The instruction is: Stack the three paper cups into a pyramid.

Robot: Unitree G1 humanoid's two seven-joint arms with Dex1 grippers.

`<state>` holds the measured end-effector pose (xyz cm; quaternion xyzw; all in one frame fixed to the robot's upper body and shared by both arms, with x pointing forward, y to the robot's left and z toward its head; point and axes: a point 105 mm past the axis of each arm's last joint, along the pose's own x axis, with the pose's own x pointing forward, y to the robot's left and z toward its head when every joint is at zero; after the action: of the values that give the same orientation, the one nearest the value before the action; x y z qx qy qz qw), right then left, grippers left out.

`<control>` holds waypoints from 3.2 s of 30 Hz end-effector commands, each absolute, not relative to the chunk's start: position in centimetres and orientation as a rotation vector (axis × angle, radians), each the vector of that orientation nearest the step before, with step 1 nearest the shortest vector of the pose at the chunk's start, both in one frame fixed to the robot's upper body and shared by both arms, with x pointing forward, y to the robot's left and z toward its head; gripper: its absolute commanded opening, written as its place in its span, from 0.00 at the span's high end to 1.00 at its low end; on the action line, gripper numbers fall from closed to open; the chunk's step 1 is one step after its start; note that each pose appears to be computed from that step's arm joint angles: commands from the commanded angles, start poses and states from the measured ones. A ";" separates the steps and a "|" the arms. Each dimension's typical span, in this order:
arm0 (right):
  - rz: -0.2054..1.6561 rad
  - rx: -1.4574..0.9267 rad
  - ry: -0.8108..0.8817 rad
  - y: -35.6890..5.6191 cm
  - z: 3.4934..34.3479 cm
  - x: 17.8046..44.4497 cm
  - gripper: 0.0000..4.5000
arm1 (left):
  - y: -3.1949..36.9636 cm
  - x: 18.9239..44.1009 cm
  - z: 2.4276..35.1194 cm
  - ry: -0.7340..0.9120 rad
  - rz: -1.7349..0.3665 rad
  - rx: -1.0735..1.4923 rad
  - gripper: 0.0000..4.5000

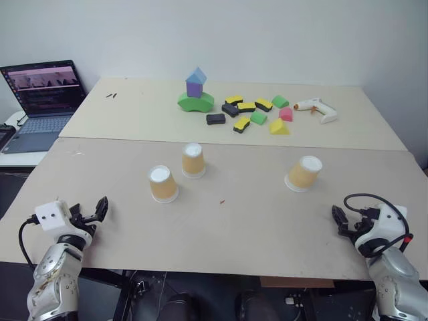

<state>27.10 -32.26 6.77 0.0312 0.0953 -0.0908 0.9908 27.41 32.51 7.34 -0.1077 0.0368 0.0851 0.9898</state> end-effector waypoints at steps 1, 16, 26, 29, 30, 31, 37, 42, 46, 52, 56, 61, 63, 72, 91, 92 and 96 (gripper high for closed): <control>-0.183 0.047 0.125 -32.3 8.3 27.7 0.00 | 32.1 27.7 8.4 0.045 0.147 -0.181 0.02; 0.628 -0.104 0.191 -20.9 15.4 27.7 0.00 | 27.5 28.8 12.9 0.086 -0.242 -0.110 0.02; 0.997 -0.223 0.131 -12.5 19.6 27.1 0.00 | 24.3 29.3 14.3 0.172 -0.519 0.016 0.02; 1.001 -0.226 0.137 -12.3 19.5 27.4 0.00 | 24.0 29.7 14.5 0.188 -0.574 0.070 0.02; 1.000 -0.227 0.138 -12.2 19.4 27.5 0.00 | 23.9 29.8 14.6 0.192 -0.595 0.087 0.02; 0.993 -0.229 0.143 -12.3 19.2 27.6 0.00 | 23.4 29.8 14.8 0.197 -0.642 0.113 0.02; 0.969 -0.208 0.149 -12.3 18.5 27.8 0.00 | 22.3 31.2 15.3 0.200 -0.771 0.189 0.02; 0.951 -0.200 0.137 -12.2 18.7 28.0 0.00 | 22.2 33.1 15.2 0.195 -0.808 0.214 0.02; 0.935 -0.191 0.118 -12.2 19.0 28.0 0.00 | 21.7 34.7 14.8 0.196 -0.850 0.260 0.02; 0.905 -0.190 0.104 -12.4 19.1 28.1 0.00 | 18.8 35.5 14.9 0.173 -0.985 0.282 0.02; 0.889 -0.186 0.101 -12.5 19.1 28.0 0.00 | 17.7 36.0 15.7 0.145 -1.031 0.290 0.02; 0.866 -0.183 0.097 -12.7 19.0 27.9 0.00 | 17.2 36.4 16.8 0.120 -1.048 0.308 0.02; 0.862 -0.183 0.098 -12.7 19.0 27.9 0.00 | 17.0 36.4 17.4 0.102 -1.053 0.301 0.02; 0.856 -0.178 0.089 -12.7 19.1 27.9 0.00 | 16.8 36.3 17.3 0.110 -1.067 0.313 0.02; 0.835 -0.231 0.028 -14.1 22.3 28.3 0.00 | 11.7 34.4 20.4 0.029 -1.258 0.249 0.28; 0.843 -0.239 0.024 -14.2 22.6 28.1 0.00 | 10.6 34.0 20.8 0.016 -1.305 0.240 0.28; 0.863 -0.256 0.033 -14.5 22.8 27.8 0.00 | 6.6 32.6 21.6 -0.020 -1.453 0.209 0.28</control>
<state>28.38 -14.54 21.80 -0.1121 0.0325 0.4096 0.9048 33.41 8.10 20.56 0.0927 0.0095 -0.6378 0.7646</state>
